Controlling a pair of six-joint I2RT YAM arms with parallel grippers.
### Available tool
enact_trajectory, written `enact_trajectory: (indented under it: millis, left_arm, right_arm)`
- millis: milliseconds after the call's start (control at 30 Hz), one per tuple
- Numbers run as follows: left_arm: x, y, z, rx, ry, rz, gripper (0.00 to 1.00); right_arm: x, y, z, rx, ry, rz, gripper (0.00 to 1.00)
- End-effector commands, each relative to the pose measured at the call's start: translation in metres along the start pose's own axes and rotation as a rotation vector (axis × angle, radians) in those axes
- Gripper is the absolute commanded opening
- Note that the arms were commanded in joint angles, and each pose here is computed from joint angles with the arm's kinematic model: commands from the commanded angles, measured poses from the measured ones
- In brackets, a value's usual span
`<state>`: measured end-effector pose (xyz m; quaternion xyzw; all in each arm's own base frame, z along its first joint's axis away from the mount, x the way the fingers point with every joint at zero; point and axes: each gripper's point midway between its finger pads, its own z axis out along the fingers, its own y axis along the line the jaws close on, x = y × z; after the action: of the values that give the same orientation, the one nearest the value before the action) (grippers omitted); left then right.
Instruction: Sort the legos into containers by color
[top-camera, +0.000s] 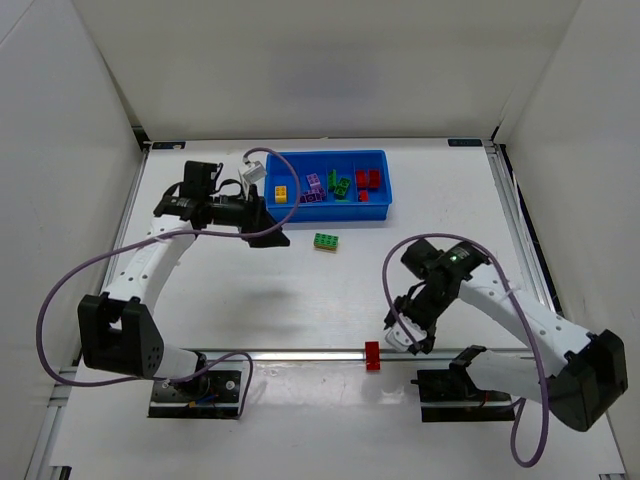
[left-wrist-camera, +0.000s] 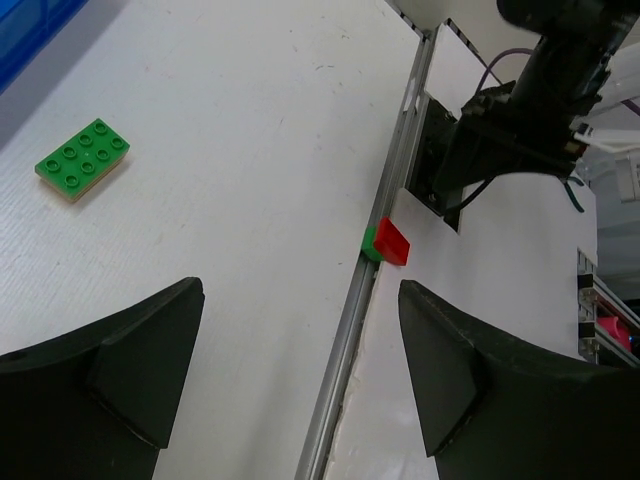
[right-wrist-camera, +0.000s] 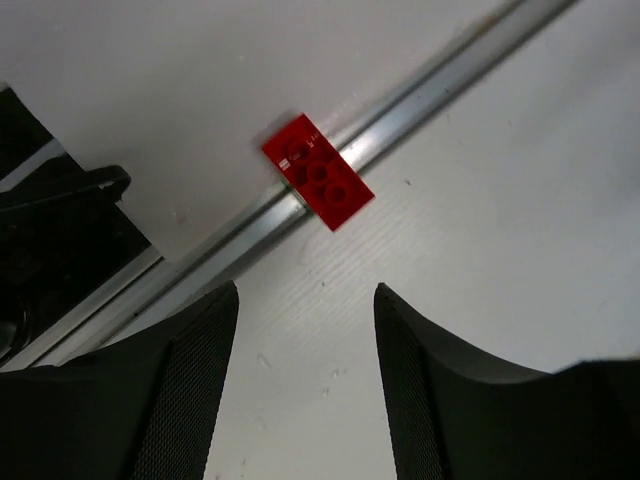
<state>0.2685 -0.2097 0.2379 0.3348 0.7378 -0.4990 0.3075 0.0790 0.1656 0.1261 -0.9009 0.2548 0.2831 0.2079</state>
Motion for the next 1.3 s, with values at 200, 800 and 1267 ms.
enact_trajectory:
  millis: [200,800,1267]
  left_arm:
    - [-0.007,-0.003,-0.023,0.014,-0.066,-0.015,0.91]
    - [-0.006,0.002,-0.030,0.033,-0.089,-0.058,0.97]
    - [-0.006,0.010,-0.037,0.026,-0.109,-0.074,0.99]
  right_arm:
    - [-0.007,-0.023,0.047,-0.202,0.035,-0.573,0.61]
    - [0.005,-0.023,0.074,-0.384,0.091,-0.490,0.62]
    - [0.000,-0.014,0.081,-0.446,0.041,-0.443,0.61]
